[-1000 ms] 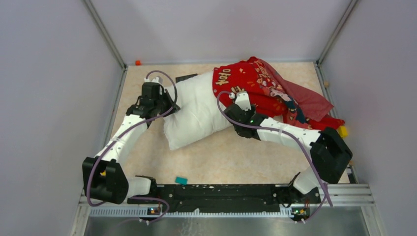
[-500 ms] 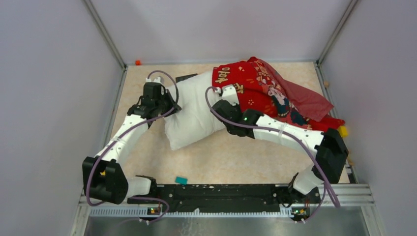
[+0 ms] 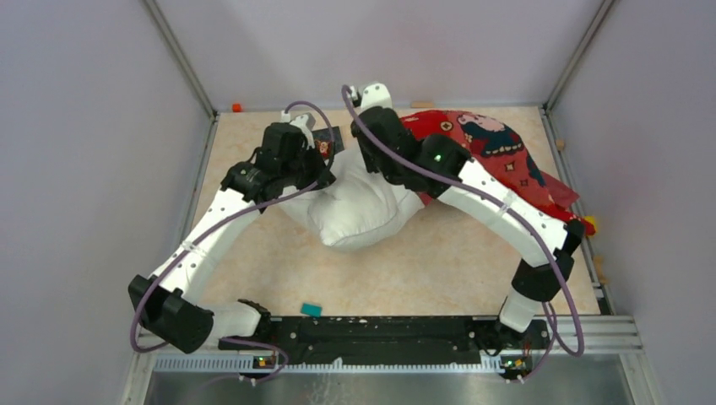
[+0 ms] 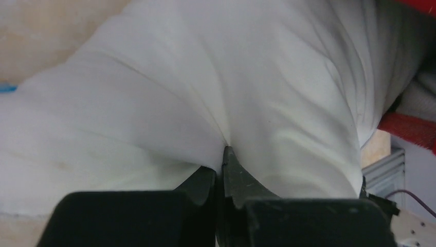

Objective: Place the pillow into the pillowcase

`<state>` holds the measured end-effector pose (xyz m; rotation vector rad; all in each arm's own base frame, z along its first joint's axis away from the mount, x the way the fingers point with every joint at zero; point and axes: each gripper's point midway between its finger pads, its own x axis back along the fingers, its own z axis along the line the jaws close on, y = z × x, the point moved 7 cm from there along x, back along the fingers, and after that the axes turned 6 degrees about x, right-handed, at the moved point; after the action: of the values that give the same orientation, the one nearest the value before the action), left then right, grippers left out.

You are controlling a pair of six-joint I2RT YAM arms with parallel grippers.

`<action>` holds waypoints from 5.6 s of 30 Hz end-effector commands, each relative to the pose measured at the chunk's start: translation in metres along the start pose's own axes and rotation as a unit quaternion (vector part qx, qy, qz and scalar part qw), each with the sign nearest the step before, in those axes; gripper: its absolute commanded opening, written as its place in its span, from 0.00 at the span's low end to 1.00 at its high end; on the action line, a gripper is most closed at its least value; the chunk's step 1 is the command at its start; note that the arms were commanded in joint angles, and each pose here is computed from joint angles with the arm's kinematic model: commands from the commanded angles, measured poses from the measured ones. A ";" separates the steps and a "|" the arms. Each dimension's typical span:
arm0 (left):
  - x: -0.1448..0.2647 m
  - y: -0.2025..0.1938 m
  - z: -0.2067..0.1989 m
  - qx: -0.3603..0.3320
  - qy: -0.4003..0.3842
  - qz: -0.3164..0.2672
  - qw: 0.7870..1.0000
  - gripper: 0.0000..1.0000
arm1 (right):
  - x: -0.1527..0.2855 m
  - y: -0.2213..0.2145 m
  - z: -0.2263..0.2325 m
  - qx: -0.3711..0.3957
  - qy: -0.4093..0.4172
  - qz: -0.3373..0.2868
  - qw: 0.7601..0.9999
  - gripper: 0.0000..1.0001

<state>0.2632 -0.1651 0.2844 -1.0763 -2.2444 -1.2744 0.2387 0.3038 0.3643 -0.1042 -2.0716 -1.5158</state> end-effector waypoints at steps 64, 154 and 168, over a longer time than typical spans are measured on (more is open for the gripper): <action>-0.072 0.040 0.072 -0.026 0.115 -0.012 0.993 0.00 | -0.129 -0.019 -0.095 -0.014 -0.095 -0.004 0.995 0.83; -0.045 -0.034 0.098 0.136 0.062 -0.021 0.989 0.00 | -0.068 -0.046 -0.033 -0.024 -0.047 0.019 0.998 0.80; -0.028 -0.019 0.118 0.139 0.065 -0.037 0.987 0.00 | -0.107 -0.135 -0.043 0.017 -0.102 0.024 0.994 0.88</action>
<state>0.2684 -0.0977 0.1839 -0.8724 -2.2739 -0.9287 0.2741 0.2394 0.2009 -0.3412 -2.1851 -1.3840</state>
